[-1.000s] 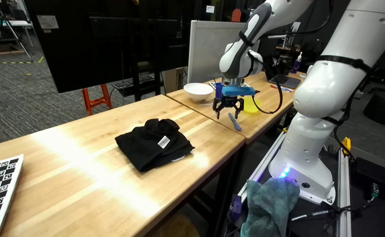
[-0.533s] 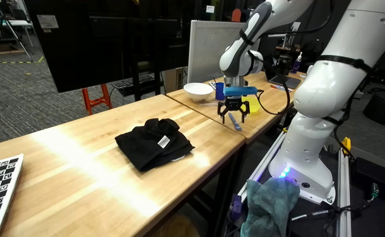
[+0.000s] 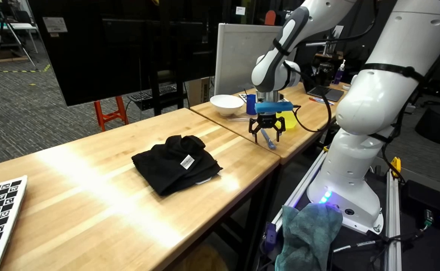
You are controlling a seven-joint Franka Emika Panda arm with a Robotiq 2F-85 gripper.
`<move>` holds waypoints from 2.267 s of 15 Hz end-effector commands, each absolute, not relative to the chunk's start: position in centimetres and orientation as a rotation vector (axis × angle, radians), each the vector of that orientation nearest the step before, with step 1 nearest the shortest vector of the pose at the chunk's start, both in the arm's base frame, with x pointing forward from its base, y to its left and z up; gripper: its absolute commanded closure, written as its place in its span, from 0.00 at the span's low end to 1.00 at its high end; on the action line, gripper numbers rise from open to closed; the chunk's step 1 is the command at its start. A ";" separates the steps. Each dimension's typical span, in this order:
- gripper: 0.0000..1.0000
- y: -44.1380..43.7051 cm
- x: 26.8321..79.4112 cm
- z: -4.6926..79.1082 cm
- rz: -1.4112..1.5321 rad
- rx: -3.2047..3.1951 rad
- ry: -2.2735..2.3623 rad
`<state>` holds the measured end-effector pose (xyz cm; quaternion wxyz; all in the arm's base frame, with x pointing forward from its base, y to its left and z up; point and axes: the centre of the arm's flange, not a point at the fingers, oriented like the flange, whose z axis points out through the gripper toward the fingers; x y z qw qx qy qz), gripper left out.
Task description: Move the blue object to the left.
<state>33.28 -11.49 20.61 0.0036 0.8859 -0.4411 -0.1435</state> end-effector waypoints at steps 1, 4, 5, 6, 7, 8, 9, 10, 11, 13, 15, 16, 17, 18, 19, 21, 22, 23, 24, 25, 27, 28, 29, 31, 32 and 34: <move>0.00 -12.1 32.9 18.4 -0.397 2.786 -1.351; 0.00 -12.4 32.9 17.7 -0.374 2.823 -1.306; 0.00 -12.4 32.8 17.5 -0.360 2.837 -1.291; 0.25 -12.5 32.8 17.3 -0.351 2.857 -1.274; 0.26 -12.6 32.8 17.0 -0.339 2.877 -1.258; 0.29 -12.7 32.7 17.0 -0.327 2.899 -1.241; 0.32 -12.8 32.7 17.1 -0.314 2.917 -1.230; 0.38 -13.0 32.6 17.2 -0.297 2.937 -1.221; 0.41 -13.0 32.5 17.3 -0.285 2.955 -1.212; 0.51 -13.4 32.3 17.5 -0.254 2.990 -1.201; 0.54 -14.0 31.8 17.7 -0.230 3.007 -1.229; 0.56 -14.2 31.6 17.7 -0.224 3.005 -1.260; 0.60 -14.5 31.5 17.7 -0.217 3.007 -1.281; 0.63 -14.7 31.2 17.6 -0.217 3.007 -1.305; 0.67 -15.0 31.0 17.6 -0.214 3.010 -1.323; 0.74 -15.3 30.6 17.7 -0.216 3.009 -1.349; 0.78 -15.4 30.5 17.8 -0.217 3.010 -1.355; 0.83 -15.5 30.4 18.1 -0.217 3.008 -1.361; 0.87 -15.6 30.3 18.2 -0.219 3.007 -1.361; 0.92 -15.6 30.4 18.3 -0.221 3.004 -1.360; 0.98 -15.5 30.5 18.5 -0.225 3.000 -1.362; 0.98 -15.4 30.6 18.7 -0.232 2.994 -1.360; 0.99 -15.3 30.8 19.0 -0.240 2.987 -1.357; 0.96 -14.9 31.2 19.8 -0.260 2.967 -1.336; 0.96 -14.7 31.5 20.4 -0.270 2.952 -1.322; 0.96 -13.8 32.3 21.8 -0.279 2.914 -1.278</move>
